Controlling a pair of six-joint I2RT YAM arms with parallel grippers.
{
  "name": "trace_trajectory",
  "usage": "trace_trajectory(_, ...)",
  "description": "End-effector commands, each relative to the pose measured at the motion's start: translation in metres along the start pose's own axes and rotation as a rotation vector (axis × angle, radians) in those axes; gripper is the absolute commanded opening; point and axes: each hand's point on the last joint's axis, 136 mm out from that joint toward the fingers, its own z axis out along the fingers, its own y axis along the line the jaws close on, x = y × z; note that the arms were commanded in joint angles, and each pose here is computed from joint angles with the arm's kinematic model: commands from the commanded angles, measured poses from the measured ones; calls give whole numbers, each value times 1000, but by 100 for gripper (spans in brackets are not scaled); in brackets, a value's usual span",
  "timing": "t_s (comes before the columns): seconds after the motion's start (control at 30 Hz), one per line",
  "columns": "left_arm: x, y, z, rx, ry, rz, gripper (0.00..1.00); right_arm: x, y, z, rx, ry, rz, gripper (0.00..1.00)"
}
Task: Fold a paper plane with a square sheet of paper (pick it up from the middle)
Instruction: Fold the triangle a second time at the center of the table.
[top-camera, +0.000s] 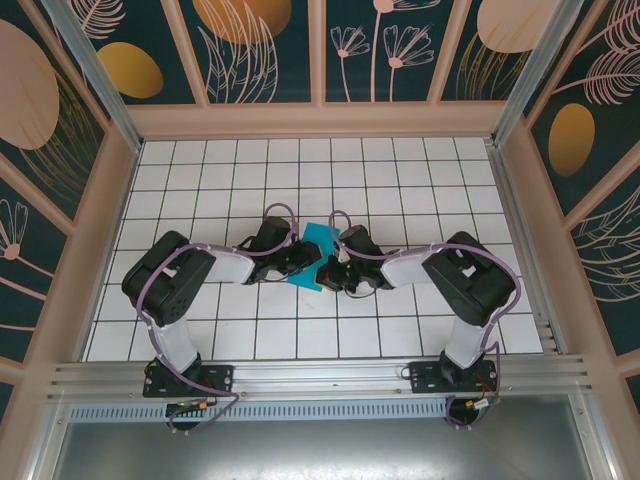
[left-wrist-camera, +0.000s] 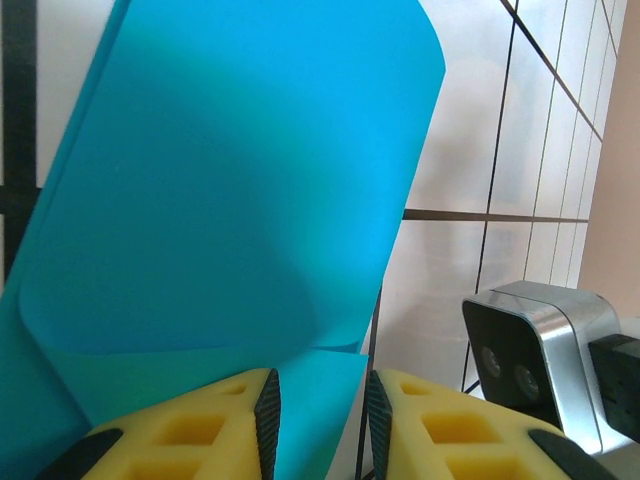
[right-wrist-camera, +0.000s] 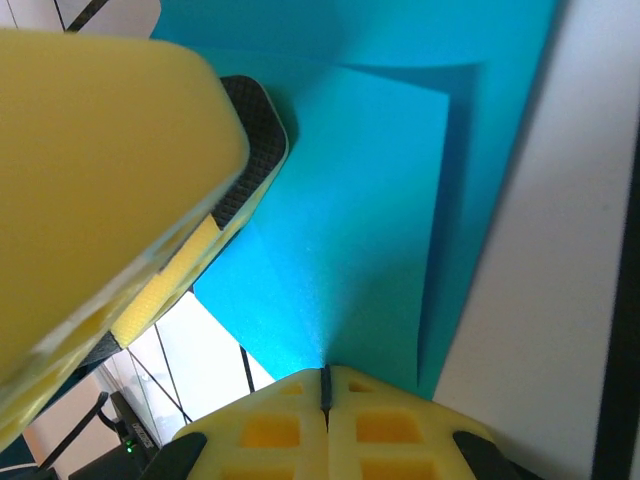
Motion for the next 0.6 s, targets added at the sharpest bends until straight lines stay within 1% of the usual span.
trace_trajectory(0.0, -25, 31, -1, -117, -77, 3, 32, 29, -80, 1, 277, 62, 101, 0)
trace_trajectory(0.13, -32, 34, -3, -133, -91, 8, 32, 29, -80, 1, 284, 60, 97, 0)
trace_trajectory(0.33, -37, 34, -4, -115, -91, 30, 33, 28, -81, 0, 286, 60, 96, 0)
trace_trajectory(0.57, -45, 40, -8, -127, -111, 54, 34, 29, -80, 0, 285, 63, 95, 0)
